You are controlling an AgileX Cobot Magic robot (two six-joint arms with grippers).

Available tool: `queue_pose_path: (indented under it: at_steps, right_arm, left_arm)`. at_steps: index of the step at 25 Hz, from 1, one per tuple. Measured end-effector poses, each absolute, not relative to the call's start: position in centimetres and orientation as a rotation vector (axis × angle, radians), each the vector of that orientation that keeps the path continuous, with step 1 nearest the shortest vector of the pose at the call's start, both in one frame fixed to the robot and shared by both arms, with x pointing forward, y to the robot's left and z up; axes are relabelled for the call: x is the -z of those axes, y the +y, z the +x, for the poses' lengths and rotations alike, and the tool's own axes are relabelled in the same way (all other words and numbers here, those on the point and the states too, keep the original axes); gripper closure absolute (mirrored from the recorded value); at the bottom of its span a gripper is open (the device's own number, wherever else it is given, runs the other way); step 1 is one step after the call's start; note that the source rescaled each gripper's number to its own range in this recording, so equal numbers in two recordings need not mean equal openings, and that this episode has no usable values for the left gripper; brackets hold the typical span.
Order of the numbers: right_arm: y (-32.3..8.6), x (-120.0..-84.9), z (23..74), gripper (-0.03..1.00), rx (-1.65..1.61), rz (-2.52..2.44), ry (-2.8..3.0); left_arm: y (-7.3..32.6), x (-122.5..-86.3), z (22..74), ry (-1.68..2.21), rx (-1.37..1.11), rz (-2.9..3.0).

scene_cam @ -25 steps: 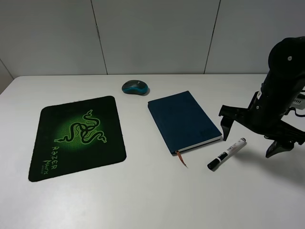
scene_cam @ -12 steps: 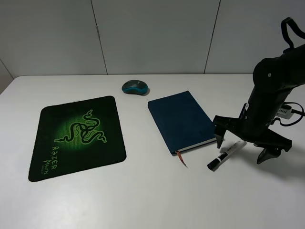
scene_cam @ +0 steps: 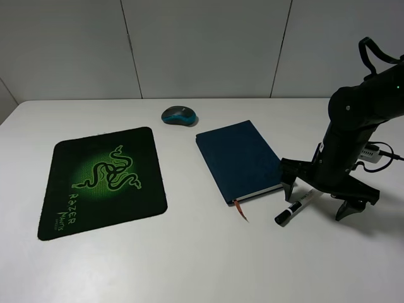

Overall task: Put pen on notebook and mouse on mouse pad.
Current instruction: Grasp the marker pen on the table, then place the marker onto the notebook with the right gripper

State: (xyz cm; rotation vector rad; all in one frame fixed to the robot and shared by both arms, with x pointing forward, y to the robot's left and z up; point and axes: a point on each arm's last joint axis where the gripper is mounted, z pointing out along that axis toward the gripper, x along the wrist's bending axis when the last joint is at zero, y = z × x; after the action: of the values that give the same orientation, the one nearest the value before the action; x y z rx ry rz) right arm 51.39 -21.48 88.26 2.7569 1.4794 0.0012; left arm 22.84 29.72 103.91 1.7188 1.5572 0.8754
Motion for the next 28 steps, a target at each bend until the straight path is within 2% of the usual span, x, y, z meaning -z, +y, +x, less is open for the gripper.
queue_pose_path:
  at_steps: [4,6,9,12,16,28]
  right_arm:
    - [-21.47,-88.26,51.4,-0.03,-0.002,2.758,1.478]
    - [-21.45,-88.26,51.42,0.04,-0.007,2.768,1.461]
    - [-21.46,-88.26,51.38,0.32,-0.002,2.786,1.43]
    - [-21.48,-88.23,51.3,0.64,0.015,2.793,1.42]
    - [-21.54,-88.21,51.14,0.96,0.044,2.796,1.419]
    - [-21.59,-88.22,50.97,0.97,0.075,2.793,1.43]
  left_arm:
    - [29.72,-103.91,22.84,1.557,-0.875,1.719]
    - [29.72,-103.91,22.84,1.558,-0.875,1.718]
    - [29.72,-103.91,22.84,1.558,-0.875,1.718]
    - [29.72,-103.91,22.84,1.558,-0.875,1.718]
    - [29.72,-103.91,22.84,1.558,-0.875,1.718]
    - [29.72,-103.91,22.84,1.558,-0.875,1.718]
